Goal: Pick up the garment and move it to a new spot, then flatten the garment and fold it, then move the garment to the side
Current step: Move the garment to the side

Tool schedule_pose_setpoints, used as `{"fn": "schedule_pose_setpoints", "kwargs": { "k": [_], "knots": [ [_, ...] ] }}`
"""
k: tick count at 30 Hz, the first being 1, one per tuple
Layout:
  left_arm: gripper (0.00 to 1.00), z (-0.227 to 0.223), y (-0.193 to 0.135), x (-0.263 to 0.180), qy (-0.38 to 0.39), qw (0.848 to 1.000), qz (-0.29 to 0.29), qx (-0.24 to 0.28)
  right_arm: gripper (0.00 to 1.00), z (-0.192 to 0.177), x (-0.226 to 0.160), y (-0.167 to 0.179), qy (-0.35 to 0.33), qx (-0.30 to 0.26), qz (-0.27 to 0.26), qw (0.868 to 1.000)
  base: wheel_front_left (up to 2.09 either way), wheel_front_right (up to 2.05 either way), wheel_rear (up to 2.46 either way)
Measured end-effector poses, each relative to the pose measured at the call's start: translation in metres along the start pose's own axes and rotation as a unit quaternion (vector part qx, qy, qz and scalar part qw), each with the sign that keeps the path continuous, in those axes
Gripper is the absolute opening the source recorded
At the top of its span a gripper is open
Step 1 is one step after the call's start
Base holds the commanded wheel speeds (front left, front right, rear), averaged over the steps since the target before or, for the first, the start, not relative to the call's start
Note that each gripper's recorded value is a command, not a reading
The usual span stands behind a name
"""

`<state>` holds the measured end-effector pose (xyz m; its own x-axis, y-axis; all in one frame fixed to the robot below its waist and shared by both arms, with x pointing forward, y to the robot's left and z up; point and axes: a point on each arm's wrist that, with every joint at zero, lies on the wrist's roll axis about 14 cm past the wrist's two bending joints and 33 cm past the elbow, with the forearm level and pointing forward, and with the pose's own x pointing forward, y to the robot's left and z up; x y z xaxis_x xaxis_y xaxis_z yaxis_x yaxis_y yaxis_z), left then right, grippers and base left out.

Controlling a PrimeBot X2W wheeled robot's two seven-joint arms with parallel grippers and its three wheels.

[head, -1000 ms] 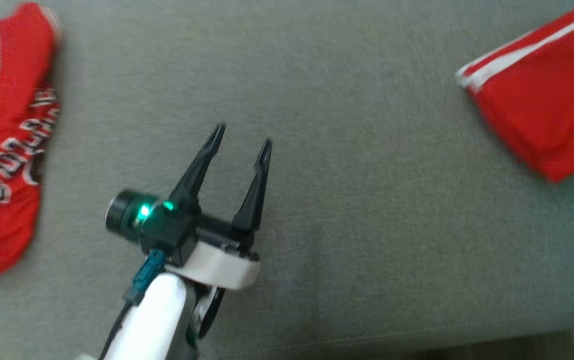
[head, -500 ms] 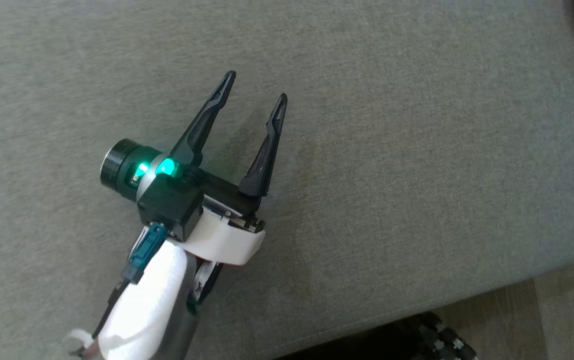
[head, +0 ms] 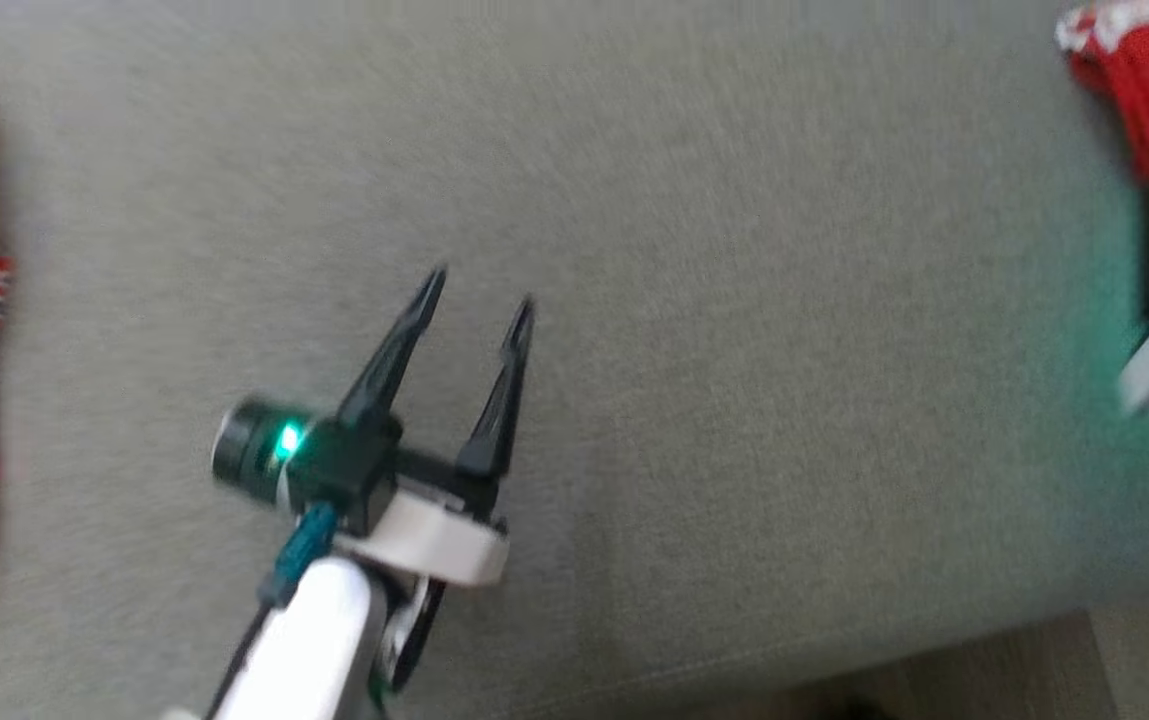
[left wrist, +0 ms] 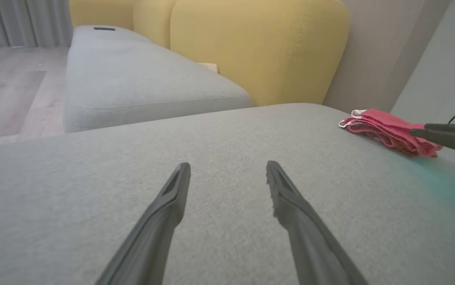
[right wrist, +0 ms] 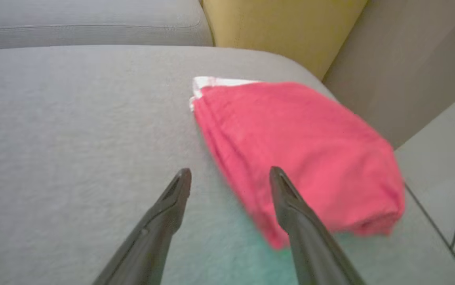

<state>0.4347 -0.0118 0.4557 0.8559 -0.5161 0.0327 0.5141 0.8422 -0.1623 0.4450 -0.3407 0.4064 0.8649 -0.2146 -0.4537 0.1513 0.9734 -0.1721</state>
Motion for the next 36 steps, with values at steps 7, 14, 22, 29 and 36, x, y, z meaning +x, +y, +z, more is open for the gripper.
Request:
{"fn": "schedule_pose_setpoints", "kwargs": {
  "k": [7,14,22,29,36],
  "knots": [
    [1.0,0.024,0.022,-0.065,0.003,0.995,0.091,0.029,1.0,0.005,-0.052,0.08,-0.085,0.04,0.102,0.99,0.0,0.0,0.0],
    [1.0,0.038,0.04,-0.134,-0.005,0.983,0.177,0.047,1.0,0.018,-0.11,0.146,-0.176,0.074,0.173,0.966,0.0,0.0,0.0],
    [1.0,0.06,0.042,-0.178,-0.047,0.975,0.213,0.047,1.0,0.06,-0.17,0.177,-0.27,0.095,0.222,0.932,0.0,0.0,0.0],
    [1.0,0.063,0.034,-0.206,-0.06,0.97,0.226,0.058,1.0,0.021,-0.194,0.176,-0.243,0.092,0.219,0.94,0.0,0.0,0.0],
    [1.0,0.07,0.032,-0.213,-0.072,0.968,0.23,0.074,1.0,0.015,-0.202,0.175,-0.243,0.097,0.215,0.941,0.0,0.0,0.0]
  ]
}}
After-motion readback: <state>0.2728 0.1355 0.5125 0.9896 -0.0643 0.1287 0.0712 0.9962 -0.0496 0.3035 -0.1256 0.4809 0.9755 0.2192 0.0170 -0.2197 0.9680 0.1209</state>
